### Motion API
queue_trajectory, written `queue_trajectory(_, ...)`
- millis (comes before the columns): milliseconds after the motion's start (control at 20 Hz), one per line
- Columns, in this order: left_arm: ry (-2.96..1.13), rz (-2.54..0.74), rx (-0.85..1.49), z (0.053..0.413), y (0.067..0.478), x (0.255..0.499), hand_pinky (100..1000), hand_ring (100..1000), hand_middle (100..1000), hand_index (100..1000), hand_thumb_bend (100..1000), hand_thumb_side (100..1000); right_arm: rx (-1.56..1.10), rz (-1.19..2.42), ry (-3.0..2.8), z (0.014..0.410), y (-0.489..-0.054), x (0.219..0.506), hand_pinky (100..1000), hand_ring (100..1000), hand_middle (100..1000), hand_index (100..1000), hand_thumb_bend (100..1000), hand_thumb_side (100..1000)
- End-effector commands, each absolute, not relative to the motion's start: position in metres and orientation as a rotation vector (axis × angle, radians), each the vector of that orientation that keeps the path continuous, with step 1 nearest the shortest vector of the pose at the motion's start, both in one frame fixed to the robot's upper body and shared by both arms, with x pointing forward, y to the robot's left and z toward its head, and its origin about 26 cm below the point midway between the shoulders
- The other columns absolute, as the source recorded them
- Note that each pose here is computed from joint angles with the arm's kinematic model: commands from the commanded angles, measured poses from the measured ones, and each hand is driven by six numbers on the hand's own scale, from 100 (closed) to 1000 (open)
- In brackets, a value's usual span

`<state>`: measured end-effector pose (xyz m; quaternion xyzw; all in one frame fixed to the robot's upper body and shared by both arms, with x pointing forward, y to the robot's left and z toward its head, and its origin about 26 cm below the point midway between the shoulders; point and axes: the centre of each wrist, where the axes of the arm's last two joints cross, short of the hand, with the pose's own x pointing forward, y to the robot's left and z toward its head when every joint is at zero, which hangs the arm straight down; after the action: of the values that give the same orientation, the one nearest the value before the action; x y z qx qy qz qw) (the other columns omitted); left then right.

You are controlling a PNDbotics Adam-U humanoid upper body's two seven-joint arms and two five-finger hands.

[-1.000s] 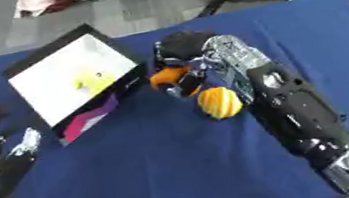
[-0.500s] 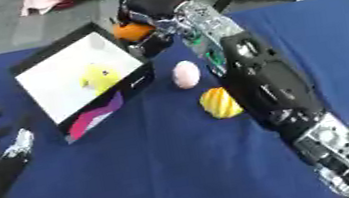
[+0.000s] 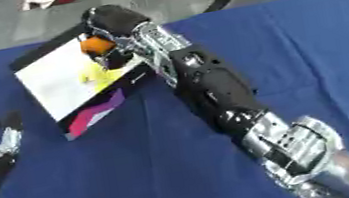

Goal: Pick up objects on the table and place them in the box.

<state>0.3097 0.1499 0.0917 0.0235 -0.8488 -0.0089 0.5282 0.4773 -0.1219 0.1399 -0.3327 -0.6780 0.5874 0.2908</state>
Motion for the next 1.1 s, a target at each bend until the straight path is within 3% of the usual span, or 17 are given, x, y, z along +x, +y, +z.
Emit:
queue_trajectory(50,-2.064,-0.02,0.031,0.102,0.146,0.31,731,865,639,751,479,155,-0.951,1.53,-1.856,0.152,-0.119,0.482,987,952,982,1000,100,643)
queue_trajectory(200,-2.062,-0.019,0.034,0.101,0.147,0.31,731,865,639,751,480,155,-0.95,1.486,-1.893,0.154,-0.121,0.482,994,961,1000,1000,100,680)
queue_trajectory(650,-2.039,-0.004,0.091,0.093,0.158,0.309,731,866,638,752,485,155,-0.89,1.504,-1.932,0.173,-0.158,0.477,941,908,956,1000,100,585)
queue_trajectory(850,-2.025,0.009,0.135,0.088,0.167,0.308,730,866,638,752,489,155,-0.864,1.536,-1.841,0.16,-0.202,0.469,935,903,948,996,100,629)
queue_trajectory(1100,-2.021,0.012,0.154,0.087,0.17,0.308,730,866,638,752,493,156,-0.714,1.475,-1.616,0.145,-0.242,0.459,936,908,951,997,100,761)
